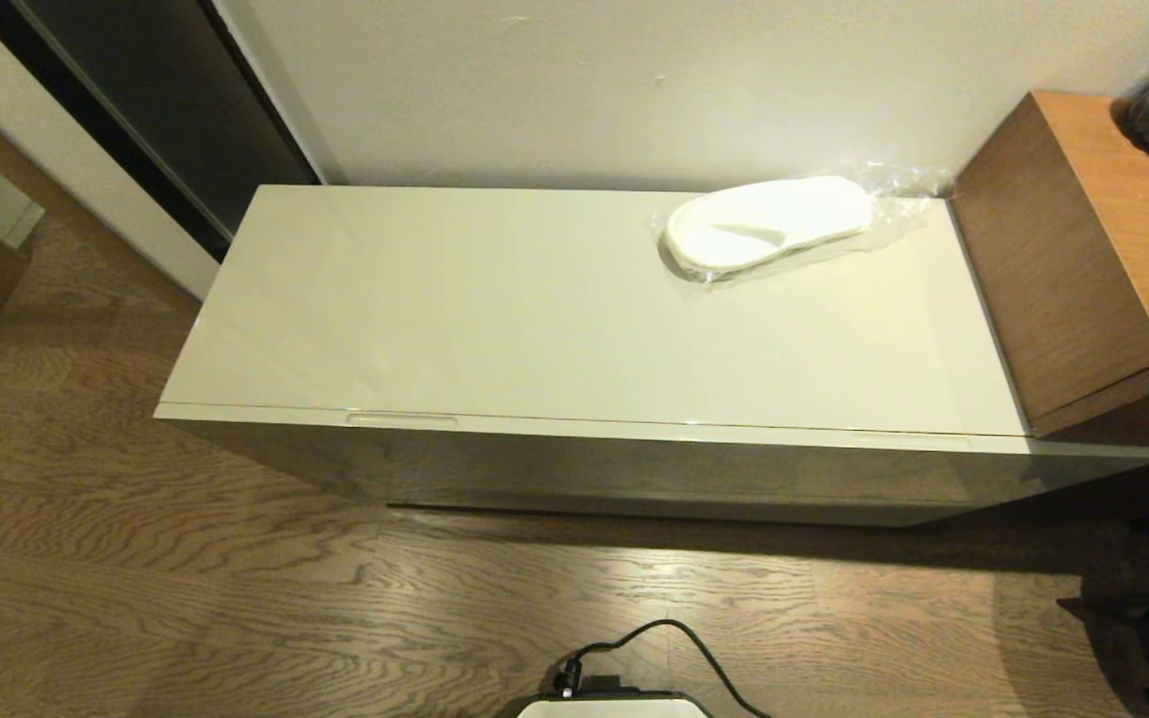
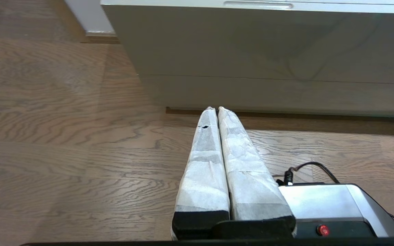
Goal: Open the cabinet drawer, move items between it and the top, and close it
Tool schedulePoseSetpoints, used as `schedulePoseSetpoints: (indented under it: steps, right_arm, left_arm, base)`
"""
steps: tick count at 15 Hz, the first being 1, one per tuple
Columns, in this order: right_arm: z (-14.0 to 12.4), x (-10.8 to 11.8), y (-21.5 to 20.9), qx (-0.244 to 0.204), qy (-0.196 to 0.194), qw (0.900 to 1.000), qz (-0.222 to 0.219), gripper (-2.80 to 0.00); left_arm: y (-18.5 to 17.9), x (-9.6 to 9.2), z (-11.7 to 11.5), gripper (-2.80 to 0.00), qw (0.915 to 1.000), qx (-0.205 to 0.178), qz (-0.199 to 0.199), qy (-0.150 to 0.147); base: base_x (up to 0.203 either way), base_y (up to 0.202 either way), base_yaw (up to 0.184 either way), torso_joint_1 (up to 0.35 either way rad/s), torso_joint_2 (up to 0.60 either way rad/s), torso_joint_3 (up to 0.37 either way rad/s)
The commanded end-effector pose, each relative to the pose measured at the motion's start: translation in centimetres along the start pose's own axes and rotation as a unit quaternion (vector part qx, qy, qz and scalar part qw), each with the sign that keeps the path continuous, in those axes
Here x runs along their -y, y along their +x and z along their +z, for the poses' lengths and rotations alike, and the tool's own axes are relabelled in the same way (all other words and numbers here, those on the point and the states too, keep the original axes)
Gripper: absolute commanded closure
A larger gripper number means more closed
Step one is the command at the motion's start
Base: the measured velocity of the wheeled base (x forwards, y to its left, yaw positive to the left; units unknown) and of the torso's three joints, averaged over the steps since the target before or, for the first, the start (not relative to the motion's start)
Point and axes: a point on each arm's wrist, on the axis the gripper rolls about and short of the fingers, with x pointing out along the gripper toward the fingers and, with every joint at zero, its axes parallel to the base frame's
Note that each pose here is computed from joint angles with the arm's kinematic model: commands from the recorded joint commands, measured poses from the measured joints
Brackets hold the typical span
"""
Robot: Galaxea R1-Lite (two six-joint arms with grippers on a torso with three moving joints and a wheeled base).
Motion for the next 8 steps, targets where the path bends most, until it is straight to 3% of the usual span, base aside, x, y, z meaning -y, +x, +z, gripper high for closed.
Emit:
schedulePoseSetpoints:
  steps: [1, 2, 5, 8]
  right_arm:
    - [-1.5, 0.4, 1.7, 0.033, 0.0, 0.999, -0.021, 0.0]
    - [-2.2, 0.7, 2.3, 0.057, -0.011, 0.998, -0.02, 0.0]
    - [-5.6, 1.5, 4.0, 0.13, -0.114, 0.985, -0.015, 0.0]
    - [-4.0, 0.0, 6.2, 0.187, -0.126, 0.973, 0.054, 0.0]
  left_arm:
    - [0.0, 0.0, 0.0, 0.0, 1.0, 0.0, 0.0, 0.0]
    - [0.0, 0.0, 0.0, 0.0, 1.0, 0.0, 0.0, 0.0]
    - [0.0, 0.0, 0.0, 0.0, 1.0, 0.0, 0.0, 0.0]
    - [0.0, 0.0, 0.0, 0.0, 1.0, 0.0, 0.0, 0.0]
  base:
    - [0.0, 0.0, 0.0, 0.0, 0.0, 0.0]
    - [0.0, 0.0, 0.0, 0.0, 0.0, 0.0]
    - [0.0, 0.0, 0.0, 0.0, 0.0, 0.0]
    - [0.0, 0.0, 0.0, 0.0, 0.0, 0.0]
